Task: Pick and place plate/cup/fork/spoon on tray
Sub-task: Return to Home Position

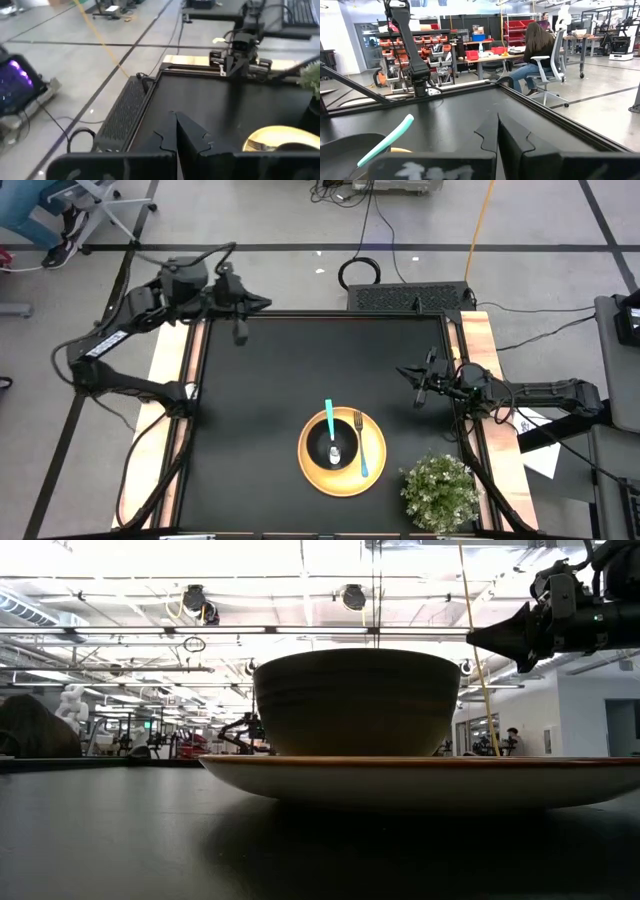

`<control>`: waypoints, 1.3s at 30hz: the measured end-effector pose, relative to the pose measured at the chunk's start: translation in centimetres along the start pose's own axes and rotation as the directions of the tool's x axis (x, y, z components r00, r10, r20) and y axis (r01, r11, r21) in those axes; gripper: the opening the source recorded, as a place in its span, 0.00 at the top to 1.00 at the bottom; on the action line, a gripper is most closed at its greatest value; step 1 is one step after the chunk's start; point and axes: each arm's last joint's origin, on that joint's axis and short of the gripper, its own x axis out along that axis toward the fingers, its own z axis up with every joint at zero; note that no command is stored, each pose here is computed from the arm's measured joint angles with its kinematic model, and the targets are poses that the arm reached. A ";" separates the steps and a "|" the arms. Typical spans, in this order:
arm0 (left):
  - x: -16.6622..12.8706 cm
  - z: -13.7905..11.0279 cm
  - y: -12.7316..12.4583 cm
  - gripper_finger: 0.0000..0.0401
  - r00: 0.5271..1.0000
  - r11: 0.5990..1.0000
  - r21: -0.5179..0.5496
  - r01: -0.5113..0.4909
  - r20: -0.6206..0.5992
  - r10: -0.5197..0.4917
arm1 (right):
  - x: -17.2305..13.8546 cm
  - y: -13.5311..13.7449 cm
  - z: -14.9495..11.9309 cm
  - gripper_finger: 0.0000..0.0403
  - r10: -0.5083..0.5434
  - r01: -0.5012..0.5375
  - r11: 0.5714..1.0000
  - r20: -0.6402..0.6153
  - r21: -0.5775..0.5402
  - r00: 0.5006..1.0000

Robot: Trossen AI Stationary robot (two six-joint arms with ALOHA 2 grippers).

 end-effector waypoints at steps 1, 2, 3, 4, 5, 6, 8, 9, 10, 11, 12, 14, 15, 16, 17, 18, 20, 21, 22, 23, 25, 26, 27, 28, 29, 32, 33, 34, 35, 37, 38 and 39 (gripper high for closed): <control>-0.2 -0.7 0.0 1.00 1.000 1.000 -0.024 -0.001 0.005 0.001 | 0.0 0.0 0.0 1.00 0.000 0.000 1.000 0.000 0.000 1.000; -0.3 -1.4 -0.1 1.00 1.000 0.999 -0.047 0.009 0.018 -0.008 | 0.0 0.0 0.0 1.00 0.000 0.000 1.000 0.000 0.000 1.000; -0.2 -2.2 -0.2 0.99 0.999 0.997 -0.067 0.033 0.028 -0.031 | 0.0 0.0 0.0 1.00 0.000 0.000 1.000 0.000 0.000 1.000; -0.1 -3.0 -0.5 0.99 0.997 0.994 -0.081 0.069 0.042 -0.066 | 0.0 0.0 0.0 1.00 0.000 0.000 1.000 0.000 0.000 1.000; 0.0 -3.9 -0.8 0.99 0.993 0.990 -0.092 0.106 0.062 -0.101 | 0.0 0.0 0.0 1.00 0.000 0.000 1.000 -0.001 0.000 1.000; 0.4 -4.8 -1.1 0.99 0.989 0.987 -0.098 0.131 0.076 -0.124 | 0.0 0.0 0.0 1.00 0.000 0.000 1.000 0.000 0.000 1.000; 1.1 -6.8 -1.6 1.00 0.989 0.986 -0.118 0.122 0.101 -0.110 | 0.0 0.0 0.0 1.00 0.000 0.000 1.000 0.000 0.000 1.000; 1.4 -8.0 -1.8 1.00 0.991 0.986 -0.134 0.101 0.101 -0.088 | 0.0 0.0 0.0 1.00 0.000 0.000 1.000 0.000 0.000 1.000; 1.9 -9.2 -2.0 1.00 0.993 0.986 -0.145 0.084 0.093 -0.071 | 0.0 0.0 0.0 1.00 0.000 0.000 1.000 0.000 0.000 1.000; 2.2 -10.3 -2.2 1.00 0.994 0.985 -0.153 0.083 0.087 -0.071 | 0.0 0.0 0.0 1.00 0.000 0.000 1.000 0.000 0.000 1.000; 2.4 -11.4 -2.4 1.00 0.994 0.984 -0.156 0.085 0.087 -0.072 | 0.0 0.0 0.0 1.00 0.000 0.000 1.000 0.000 0.000 1.000; 2.6 -12.9 -2.7 1.00 0.987 0.977 -0.176 0.117 0.129 -0.095 | 0.0 0.0 0.0 1.00 0.000 0.000 1.000 0.000 0.008 1.000; 2.7 -13.6 -2.9 1.00 0.981 0.973 -0.186 0.137 0.158 -0.108 | 0.0 0.0 0.0 1.00 0.000 0.000 1.000 0.000 0.013 1.000; 2.7 -14.2 -3.1 1.00 0.975 0.968 -0.192 0.160 0.185 -0.125 | 0.0 0.0 0.0 1.00 0.000 0.000 1.000 0.000 0.017 1.000; 2.9 -15.0 -3.3 1.00 0.969 0.963 -0.199 0.182 0.202 -0.141 | 0.0 0.0 0.0 1.00 0.000 0.000 1.000 -0.001 0.018 1.000; 3.0 -15.7 -3.4 1.00 0.961 0.957 -0.203 0.206 0.225 -0.159 | 0.0 0.0 0.0 1.00 0.000 0.000 1.000 0.000 0.018 1.000; 3.4 -17.0 -3.8 1.00 0.939 0.941 -0.204 0.268 0.275 -0.208 | 0.0 0.0 0.0 1.00 0.000 0.000 1.000 0.000 0.018 1.000; 3.6 -17.6 -4.0 1.00 0.923 0.932 -0.190 0.308 0.299 -0.244 | 0.0 0.0 0.0 1.00 0.000 0.000 1.000 0.000 0.018 1.000; 3.8 -18.1 -4.2 1.00 0.906 0.923 -0.176 0.342 0.321 -0.275 | 0.0 0.0 0.0 1.00 0.000 0.000 1.000 0.000 0.018 1.000; 4.0 -18.6 -4.4 1.00 0.892 0.913 -0.167 0.372 0.338 -0.302 | 0.0 0.0 0.0 1.00 0.000 0.000 1.000 -0.001 0.018 1.000; 4.3 -19.6 -4.7 1.00 0.877 0.903 -0.164 0.398 0.359 -0.321 | 0.0 0.0 0.0 1.00 0.000 0.000 1.000 0.000 0.019 1.000; 4.4 -20.0 -4.8 1.00 0.872 0.903 -0.156 0.401 0.367 -0.323 | 0.0 0.0 0.0 1.00 0.000 0.000 1.000 -0.001 0.019 1.000; 4.4 -20.3 -4.9 1.00 0.867 0.906 -0.139 0.400 0.376 -0.326 | 0.0 0.0 0.0 1.00 0.000 0.000 1.000 -0.001 0.019 1.000; 4.3 -20.4 -5.0 1.00 0.865 0.910 -0.125 0.396 0.383 -0.324 | 0.0 0.0 0.0 1.00 0.000 0.000 1.000 -0.001 0.019 1.000; 4.2 -20.5 -5.0 1.00 0.866 0.913 -0.123 0.389 0.387 -0.317 | 0.0 0.0 0.0 1.00 0.000 0.000 1.000 -0.001 0.022 1.000; 3.7 -20.3 -5.0 1.00 0.862 0.918 -0.120 0.378 0.406 -0.302 | 0.0 0.0 0.0 1.00 0.000 0.000 1.000 -0.001 0.022 1.000; 3.5 -20.2 -4.9 1.00 0.859 0.919 -0.116 0.377 0.414 -0.300 | 0.0 0.0 0.0 1.00 0.000 0.000 1.000 -0.001 0.022 1.000; 3.3 -20.2 -4.9 1.00 0.855 0.919 -0.112 0.377 0.422 -0.300 | 0.0 0.0 0.0 1.00 0.000 0.000 1.000 -0.001 0.022 1.000; 3.0 -20.1 -4.9 1.00 0.851 0.920 -0.107 0.377 0.431 -0.298 | 0.0 0.0 0.0 1.00 0.000 0.000 1.000 -0.001 0.022 1.000; 2.6 -20.0 -5.0 1.00 0.847 0.919 -0.107 0.379 0.441 -0.298 | 0.0 0.0 0.0 1.00 0.000 0.000 1.000 -0.001 0.022 1.000; 2.3 -20.0 -5.0 1.00 0.844 0.919 -0.106 0.379 0.446 -0.297 | 0.0 0.0 0.0 1.00 0.000 0.000 1.000 -0.001 0.022 1.000; 2.0 -19.9 -5.0 1.00 0.840 0.920 -0.100 0.378 0.455 -0.295 | 0.0 0.0 0.0 1.00 0.000 0.000 1.000 -0.001 0.022 1.000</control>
